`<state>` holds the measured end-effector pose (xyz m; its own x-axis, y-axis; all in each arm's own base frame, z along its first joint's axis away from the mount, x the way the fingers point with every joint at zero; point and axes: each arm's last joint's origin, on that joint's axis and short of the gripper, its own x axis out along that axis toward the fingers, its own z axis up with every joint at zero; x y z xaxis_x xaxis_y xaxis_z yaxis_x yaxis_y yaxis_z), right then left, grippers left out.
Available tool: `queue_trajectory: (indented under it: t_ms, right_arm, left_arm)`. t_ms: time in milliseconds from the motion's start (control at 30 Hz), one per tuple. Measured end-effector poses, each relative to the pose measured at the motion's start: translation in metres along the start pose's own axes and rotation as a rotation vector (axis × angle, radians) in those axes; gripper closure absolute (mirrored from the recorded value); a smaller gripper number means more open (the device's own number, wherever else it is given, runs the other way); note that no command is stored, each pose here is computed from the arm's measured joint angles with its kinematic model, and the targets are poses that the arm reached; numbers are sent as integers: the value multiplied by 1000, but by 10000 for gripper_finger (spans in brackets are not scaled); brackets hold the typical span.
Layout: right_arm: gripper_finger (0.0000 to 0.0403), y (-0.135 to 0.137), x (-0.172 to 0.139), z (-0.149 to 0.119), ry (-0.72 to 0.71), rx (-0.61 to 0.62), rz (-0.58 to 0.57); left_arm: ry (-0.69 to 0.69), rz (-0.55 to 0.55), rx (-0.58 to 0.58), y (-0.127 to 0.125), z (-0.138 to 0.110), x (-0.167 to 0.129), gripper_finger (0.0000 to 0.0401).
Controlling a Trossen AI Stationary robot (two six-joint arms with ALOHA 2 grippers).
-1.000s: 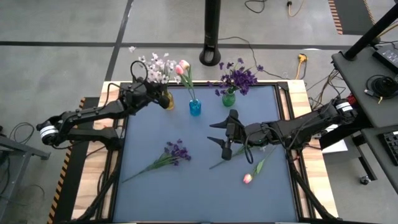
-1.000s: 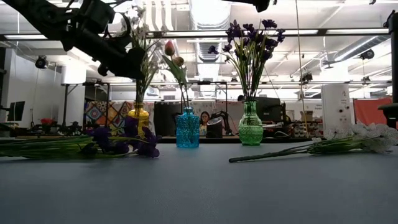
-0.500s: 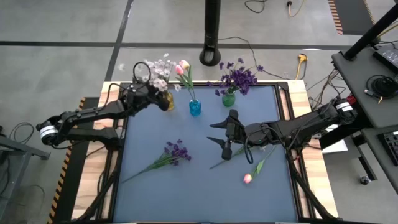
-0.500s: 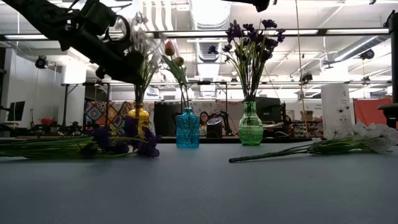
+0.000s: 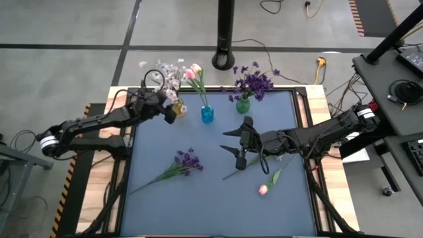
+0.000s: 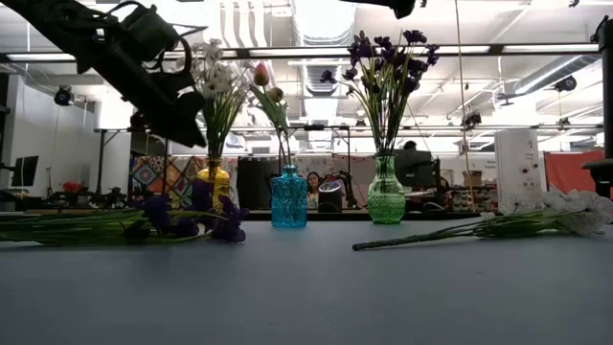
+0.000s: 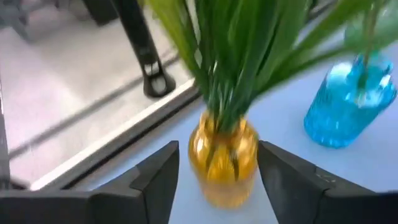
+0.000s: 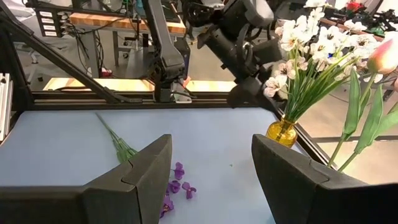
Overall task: Sort flowers into vase by color
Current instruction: Put the top white flower into the yellow vase, then put the purple flower into the green vase
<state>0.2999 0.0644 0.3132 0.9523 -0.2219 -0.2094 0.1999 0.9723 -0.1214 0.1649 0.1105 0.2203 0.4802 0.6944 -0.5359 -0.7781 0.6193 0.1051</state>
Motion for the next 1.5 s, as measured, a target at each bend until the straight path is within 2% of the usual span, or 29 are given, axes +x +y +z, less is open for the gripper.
queue_trajectory:
  t_ms: [300,467,600,767,1000,1167,1500]
  right_arm:
    - [188,0,0,0,0,-12,0]
    - [188,0,0,0,1,-16,0]
    - [188,0,0,-1,11,-18,1]
    - [188,0,-1,-11,115,-12,-1]
    - [188,-3,-7,-34,352,56,-29]
    - [188,-6,-14,-49,517,101,-58]
    - [188,0,-18,-57,654,162,144]
  left_arm:
    - [262,52,-101,9,-20,-21,184]
    - [266,38,-117,10,-18,-34,184]
    - [247,16,-136,10,-7,-50,184]
    - [229,-18,-186,10,6,-71,184]
    - [218,-170,-204,-8,-2,-95,184]
    - [235,-291,-177,-27,-14,-108,184]
    - [296,-512,-33,-79,-35,-130,185]
